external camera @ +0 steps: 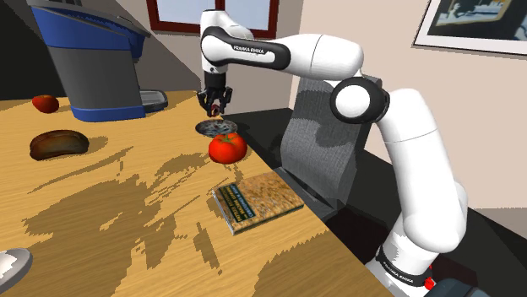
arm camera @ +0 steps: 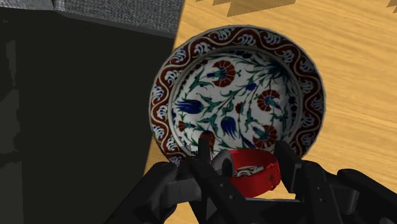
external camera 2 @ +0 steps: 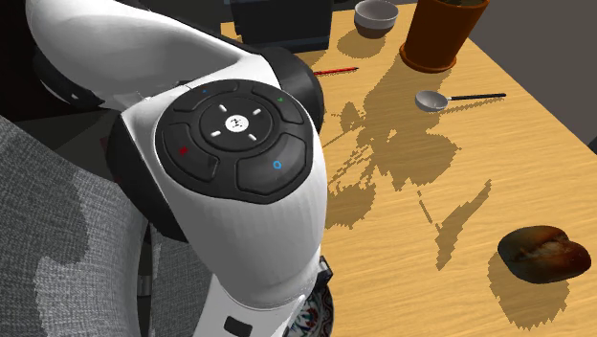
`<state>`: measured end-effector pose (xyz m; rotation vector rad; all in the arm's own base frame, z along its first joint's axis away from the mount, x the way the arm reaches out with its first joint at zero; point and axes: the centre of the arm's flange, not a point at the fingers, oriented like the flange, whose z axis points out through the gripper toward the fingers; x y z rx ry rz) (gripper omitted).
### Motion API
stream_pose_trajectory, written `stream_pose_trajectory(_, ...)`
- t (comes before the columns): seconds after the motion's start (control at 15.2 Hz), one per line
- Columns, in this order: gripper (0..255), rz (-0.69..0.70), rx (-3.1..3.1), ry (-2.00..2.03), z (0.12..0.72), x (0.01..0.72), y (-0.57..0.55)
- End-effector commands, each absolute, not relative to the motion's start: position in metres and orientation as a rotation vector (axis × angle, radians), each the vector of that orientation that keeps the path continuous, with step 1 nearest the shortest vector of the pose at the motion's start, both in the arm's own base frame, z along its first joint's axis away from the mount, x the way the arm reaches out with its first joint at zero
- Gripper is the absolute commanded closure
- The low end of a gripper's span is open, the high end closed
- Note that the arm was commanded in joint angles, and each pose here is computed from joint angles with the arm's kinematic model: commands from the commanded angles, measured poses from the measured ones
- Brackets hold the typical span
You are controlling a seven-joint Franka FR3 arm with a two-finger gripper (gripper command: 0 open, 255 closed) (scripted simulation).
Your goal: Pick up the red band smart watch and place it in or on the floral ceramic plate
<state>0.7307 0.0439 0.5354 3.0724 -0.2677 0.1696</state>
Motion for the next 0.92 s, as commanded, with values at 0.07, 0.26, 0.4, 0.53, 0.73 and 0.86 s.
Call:
stream_pose_trajectory(0.07, 255, 0.171, 3.073, -0.268, 0.518, 0.73, 0.045)
stream_pose_trajectory(0.26, 255, 0.171, 3.073, -0.268, 0.498, 0.73, 0.045)
stream_pose_trajectory(0.4, 255, 0.171, 3.073, -0.268, 0.498, 0.73, 0.045)
stream_pose_trajectory(0.53, 255, 0.171, 3.073, -0.268, 0.498, 0.73, 0.045)
stream_pose_trajectory(0.73, 255, 0.171, 3.073, -0.268, 0.498, 0.73, 0.045)
stream_pose_trajectory(0.86, 0, 0.171, 3.073, -0.268, 0.498, 0.73, 0.045)
